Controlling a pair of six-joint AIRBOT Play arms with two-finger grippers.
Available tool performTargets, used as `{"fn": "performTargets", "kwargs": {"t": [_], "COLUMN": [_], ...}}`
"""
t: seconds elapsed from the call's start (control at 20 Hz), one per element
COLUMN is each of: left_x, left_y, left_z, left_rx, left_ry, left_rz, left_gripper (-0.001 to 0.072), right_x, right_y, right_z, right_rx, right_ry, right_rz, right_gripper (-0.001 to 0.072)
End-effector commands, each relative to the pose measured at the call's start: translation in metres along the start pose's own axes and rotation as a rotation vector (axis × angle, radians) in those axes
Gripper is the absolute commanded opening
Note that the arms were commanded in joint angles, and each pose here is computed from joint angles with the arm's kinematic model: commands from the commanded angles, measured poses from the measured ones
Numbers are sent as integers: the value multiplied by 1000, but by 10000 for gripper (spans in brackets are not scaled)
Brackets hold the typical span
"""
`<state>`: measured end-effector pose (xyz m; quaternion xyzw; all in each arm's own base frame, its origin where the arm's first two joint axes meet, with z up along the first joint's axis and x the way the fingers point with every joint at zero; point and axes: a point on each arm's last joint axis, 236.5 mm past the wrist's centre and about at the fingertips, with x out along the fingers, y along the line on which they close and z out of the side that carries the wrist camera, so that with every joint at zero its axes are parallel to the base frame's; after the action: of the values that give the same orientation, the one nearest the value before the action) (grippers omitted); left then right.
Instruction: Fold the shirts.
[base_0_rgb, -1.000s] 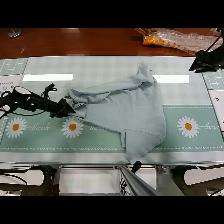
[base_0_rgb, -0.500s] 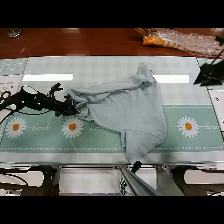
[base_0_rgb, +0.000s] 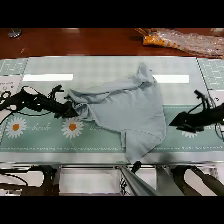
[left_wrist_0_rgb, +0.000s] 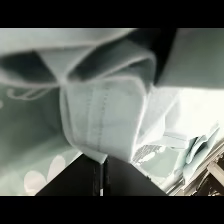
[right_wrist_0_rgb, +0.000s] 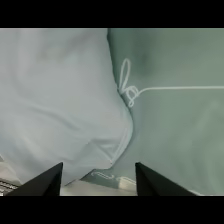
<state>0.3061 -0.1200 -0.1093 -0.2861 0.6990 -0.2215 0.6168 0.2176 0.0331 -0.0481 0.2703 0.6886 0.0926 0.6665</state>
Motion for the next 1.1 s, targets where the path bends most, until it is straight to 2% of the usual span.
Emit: {"fn": "performTargets", "kwargs": {"t": [0.0,0.4,0.75,0.85,1.0,1.05], "left_x": [-1,-1,-1,-1,-2,-3], "left_y": [-7,-8,-8,-9,-9,-10], "left_z": [-4,-8,-8,-8,-6,-4], "left_rx": [-1,-1,-1,-1,2,11], "left_ry": [17,34,34,34,28,23], "left_rz": [-23,-31,-31,-31,-29,-29], "left_gripper": [21,21,21,21,21,21], "right_x": [38,42,68,75,77,77], "right_y": [1,3,-6,7,22,25], "right_z": [-39,-36,-41,-31,-7,-1], "right_rx": [56,97,134,127,161,171], "right_ry": [-22,-81,-87,-137,-247,-276], "right_rz": [63,80,-8,1,18,23], "right_gripper": [526,527,525,431,372,314]}}
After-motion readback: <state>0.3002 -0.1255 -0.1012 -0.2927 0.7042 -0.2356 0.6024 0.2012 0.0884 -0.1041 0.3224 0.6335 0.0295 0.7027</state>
